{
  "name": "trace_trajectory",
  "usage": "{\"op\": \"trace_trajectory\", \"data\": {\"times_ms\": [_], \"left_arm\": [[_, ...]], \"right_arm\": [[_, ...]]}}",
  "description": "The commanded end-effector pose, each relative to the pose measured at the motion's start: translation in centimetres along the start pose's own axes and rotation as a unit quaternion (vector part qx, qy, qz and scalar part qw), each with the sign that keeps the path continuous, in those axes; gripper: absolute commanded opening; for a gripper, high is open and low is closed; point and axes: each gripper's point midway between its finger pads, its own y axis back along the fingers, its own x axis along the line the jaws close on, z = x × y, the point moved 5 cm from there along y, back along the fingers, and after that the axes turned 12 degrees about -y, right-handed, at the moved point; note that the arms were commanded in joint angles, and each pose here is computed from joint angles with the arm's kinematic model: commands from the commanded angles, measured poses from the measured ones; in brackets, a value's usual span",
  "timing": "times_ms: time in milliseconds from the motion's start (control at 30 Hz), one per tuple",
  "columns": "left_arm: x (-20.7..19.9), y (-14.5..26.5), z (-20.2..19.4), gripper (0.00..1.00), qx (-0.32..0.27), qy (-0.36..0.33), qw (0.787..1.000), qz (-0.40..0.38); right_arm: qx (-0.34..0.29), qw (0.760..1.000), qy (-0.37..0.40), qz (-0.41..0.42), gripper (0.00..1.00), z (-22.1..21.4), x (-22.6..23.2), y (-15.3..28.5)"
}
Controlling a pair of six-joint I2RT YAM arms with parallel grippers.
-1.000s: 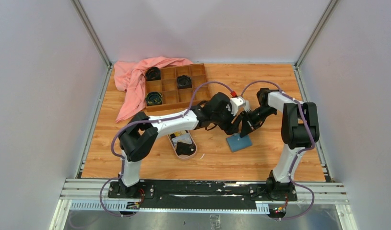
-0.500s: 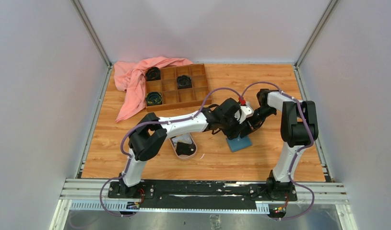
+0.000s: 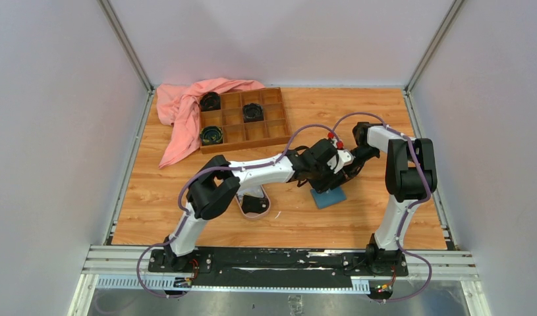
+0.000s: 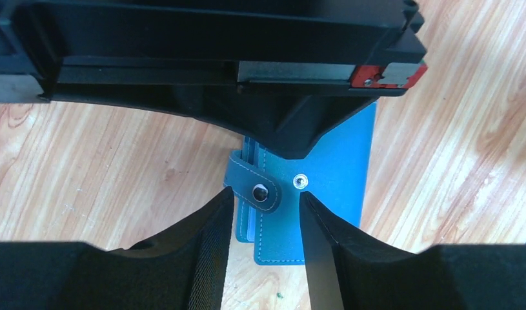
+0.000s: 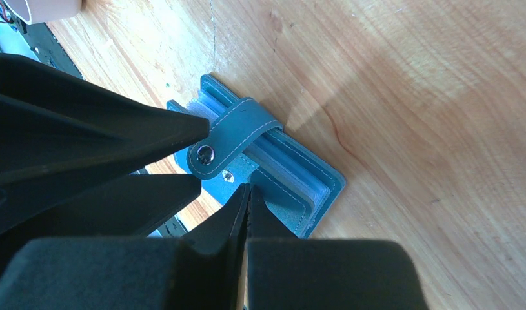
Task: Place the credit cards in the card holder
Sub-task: Close the card holder at the center of the board.
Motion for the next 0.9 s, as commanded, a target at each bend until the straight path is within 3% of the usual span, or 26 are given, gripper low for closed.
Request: {"op": "trace_trajectory", "data": {"times_ms": [0, 200, 333, 867], "left_arm": [[0.1, -0.5, 0.1, 0.45, 0.01, -0.011, 1.0, 0.011], [0.2, -0.8, 0.5, 0.27, 0.004, -0.01, 1.0, 0.008], [0.1, -0.8, 0.7, 0.0, 0.002, -0.011, 1.0, 0.002], [-0.8, 0.3, 1.2, 0.0, -0.003, -0.007, 0.999, -0.046]], "right_arm": [[0.011, 1.0, -0.01, -0.01, 0.0, -0.2, -0.9, -0.1], [0.01, 1.0, -0.01, -0.01, 0.0, -0.2, -0.9, 0.0], [0.011, 1.0, -0.009, -0.01, 0.0, -0.2, -0.9, 0.0], [0.013, 1.0, -0.012, -0.012, 0.0, -0.2, -1.0, 0.0]]}}
